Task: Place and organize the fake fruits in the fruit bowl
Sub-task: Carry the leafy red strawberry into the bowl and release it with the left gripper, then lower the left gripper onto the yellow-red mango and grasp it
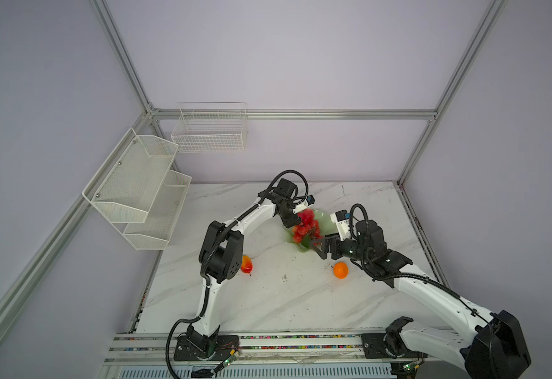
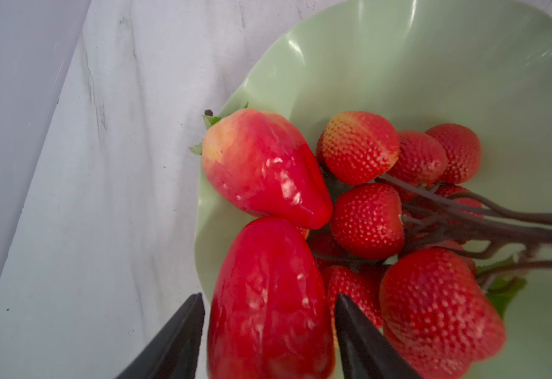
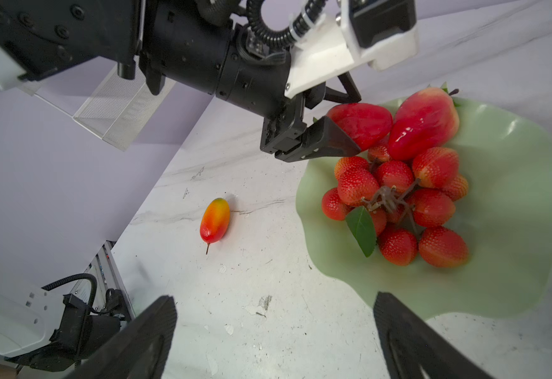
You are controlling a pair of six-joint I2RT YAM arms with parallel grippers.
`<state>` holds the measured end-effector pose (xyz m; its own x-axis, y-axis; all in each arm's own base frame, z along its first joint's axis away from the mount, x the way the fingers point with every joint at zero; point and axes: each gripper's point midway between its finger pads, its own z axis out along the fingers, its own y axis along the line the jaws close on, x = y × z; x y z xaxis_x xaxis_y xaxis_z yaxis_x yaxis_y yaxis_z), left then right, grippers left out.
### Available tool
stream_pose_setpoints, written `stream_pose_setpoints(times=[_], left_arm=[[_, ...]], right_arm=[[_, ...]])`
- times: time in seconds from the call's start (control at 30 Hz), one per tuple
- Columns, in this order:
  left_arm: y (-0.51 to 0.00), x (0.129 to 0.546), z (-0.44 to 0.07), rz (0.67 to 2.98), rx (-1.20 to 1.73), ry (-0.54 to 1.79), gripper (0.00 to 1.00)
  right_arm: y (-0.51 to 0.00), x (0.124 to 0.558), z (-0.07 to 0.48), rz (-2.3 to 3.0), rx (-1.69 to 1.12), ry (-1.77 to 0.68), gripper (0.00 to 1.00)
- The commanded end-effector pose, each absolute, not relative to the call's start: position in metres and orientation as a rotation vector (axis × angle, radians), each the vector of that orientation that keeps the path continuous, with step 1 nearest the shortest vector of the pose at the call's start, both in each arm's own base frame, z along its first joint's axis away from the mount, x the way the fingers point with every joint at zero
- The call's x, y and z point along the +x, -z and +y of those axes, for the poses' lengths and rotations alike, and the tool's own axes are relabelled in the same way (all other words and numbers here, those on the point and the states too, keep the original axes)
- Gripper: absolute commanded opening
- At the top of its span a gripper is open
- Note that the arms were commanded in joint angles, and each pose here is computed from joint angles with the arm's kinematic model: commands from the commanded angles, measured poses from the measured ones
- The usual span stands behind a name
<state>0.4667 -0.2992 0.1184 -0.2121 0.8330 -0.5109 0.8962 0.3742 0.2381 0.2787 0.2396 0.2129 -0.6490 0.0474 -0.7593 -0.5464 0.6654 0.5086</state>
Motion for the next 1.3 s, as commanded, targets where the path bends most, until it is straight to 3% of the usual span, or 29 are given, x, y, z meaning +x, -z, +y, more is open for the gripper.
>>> stream_pose_setpoints(times=[0.0, 0.33, 0.5, 0.63, 0.87, 1.03, 1.27], left_arm=[[-0.156, 0.469, -0.308, 1.98, 1.458, 0.155, 0.65], [-0.21, 0.452, -0.299, 1.97, 1.299, 0.203, 0.69], [-0.228, 0.435, -0.259, 2.083, 0.975, 0.138, 0.74], [-0.204, 0.401, -0.175, 2.323, 0.409, -0.061, 0.79], [-0.131, 0.287, -0.096, 2.479, -0.256, 0.06, 0.81], [-0.107, 0.262, -0.088, 2.485, -0.356, 0.194, 0.82], [-0.088, 0.279, -0.09, 2.525, -0.405, 0.261, 0.82]], right_arm=[[-0.222, 0.279, 0.235, 2.068, -0.373, -0.958, 0.97], [-0.22, 0.278, 0.234, 2.071, -0.367, -0.957, 0.97], [-0.213, 0.278, 0.234, 2.085, -0.388, -0.936, 0.97], [-0.202, 0.274, 0.243, 2.116, -0.481, -0.917, 0.97], [-0.207, 0.245, 0.298, 2.063, -0.713, -0.988, 0.97], [-0.211, 0.227, 0.334, 2.022, -0.788, -1.091, 0.97], [-0.195, 0.225, 0.339, 2.074, -0.777, -1.059, 0.97]])
